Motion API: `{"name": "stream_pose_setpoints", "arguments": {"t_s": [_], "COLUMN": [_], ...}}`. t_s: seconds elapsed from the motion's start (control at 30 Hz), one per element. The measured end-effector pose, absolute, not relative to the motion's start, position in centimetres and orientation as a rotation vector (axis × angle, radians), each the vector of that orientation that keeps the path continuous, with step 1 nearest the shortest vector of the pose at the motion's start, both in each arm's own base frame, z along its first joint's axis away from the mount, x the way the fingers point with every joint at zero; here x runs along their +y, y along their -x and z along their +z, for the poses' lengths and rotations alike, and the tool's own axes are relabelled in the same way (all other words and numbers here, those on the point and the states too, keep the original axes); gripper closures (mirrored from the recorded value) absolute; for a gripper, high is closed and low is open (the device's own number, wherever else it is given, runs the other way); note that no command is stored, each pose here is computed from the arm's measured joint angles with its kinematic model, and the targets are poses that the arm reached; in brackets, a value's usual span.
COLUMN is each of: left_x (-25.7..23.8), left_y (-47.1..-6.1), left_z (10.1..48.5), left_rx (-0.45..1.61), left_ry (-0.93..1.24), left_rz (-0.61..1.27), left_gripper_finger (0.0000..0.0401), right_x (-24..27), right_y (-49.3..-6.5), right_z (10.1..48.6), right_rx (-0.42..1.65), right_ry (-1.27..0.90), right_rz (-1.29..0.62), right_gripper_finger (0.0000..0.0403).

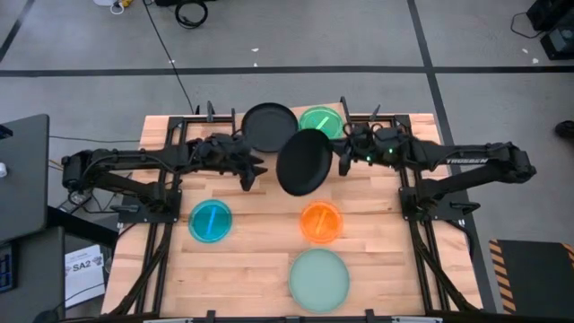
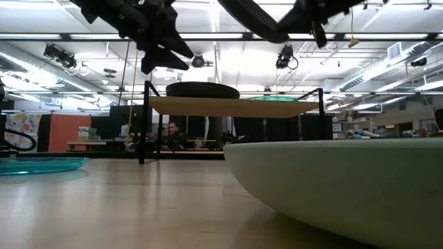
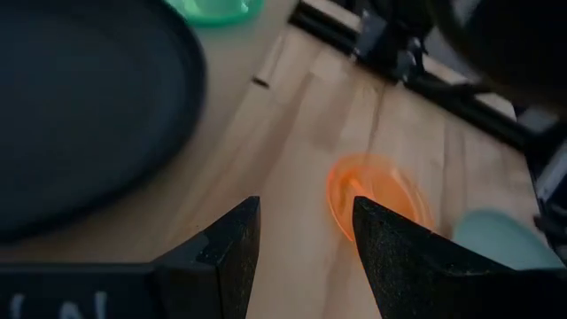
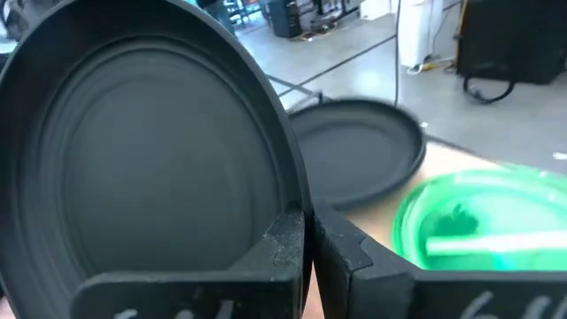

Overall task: Place and stack plates onto a shelf
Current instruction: Stack the black plate on top of the black plate on the shelf

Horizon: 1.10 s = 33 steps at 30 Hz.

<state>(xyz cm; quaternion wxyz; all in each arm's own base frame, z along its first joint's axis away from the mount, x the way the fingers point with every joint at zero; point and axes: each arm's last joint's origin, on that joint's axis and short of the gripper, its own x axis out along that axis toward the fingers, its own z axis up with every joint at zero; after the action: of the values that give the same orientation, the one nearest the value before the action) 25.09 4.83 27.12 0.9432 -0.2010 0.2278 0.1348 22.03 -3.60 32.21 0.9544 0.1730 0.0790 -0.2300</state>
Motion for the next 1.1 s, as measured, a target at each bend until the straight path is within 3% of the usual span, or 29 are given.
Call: {"name": "stream_pose_setpoints", "arguments": {"t_s": [0.47, 0.87, 1.1], "left_x": [-1.6, -5.2, -5.9], "left_y": [-25.4, -24.9, -24.7], "left_z": [26.9, 27.0, 27.0], "left_rx": [0.529, 0.515, 0.51], "left_ry": [0.256, 0.186, 0.166], "left_rz": [0.051, 0.046, 0.052], "left_gripper_finger": [0.0213, 0.0213, 0.0213], "right_x": [-9.0, -17.2, -20.9], "right_y": [-27.8, -32.8, -34.5], "right_z": [37.5, 38.5, 37.0], "right_rx": [0.327, 0.416, 0.521], "right_ry": [-0.242, -0.319, -0.394], "right_rz": [-0.6, -0.572, -0.571], "right_gripper_finger": [0.0386, 0.0386, 0.0386]}}
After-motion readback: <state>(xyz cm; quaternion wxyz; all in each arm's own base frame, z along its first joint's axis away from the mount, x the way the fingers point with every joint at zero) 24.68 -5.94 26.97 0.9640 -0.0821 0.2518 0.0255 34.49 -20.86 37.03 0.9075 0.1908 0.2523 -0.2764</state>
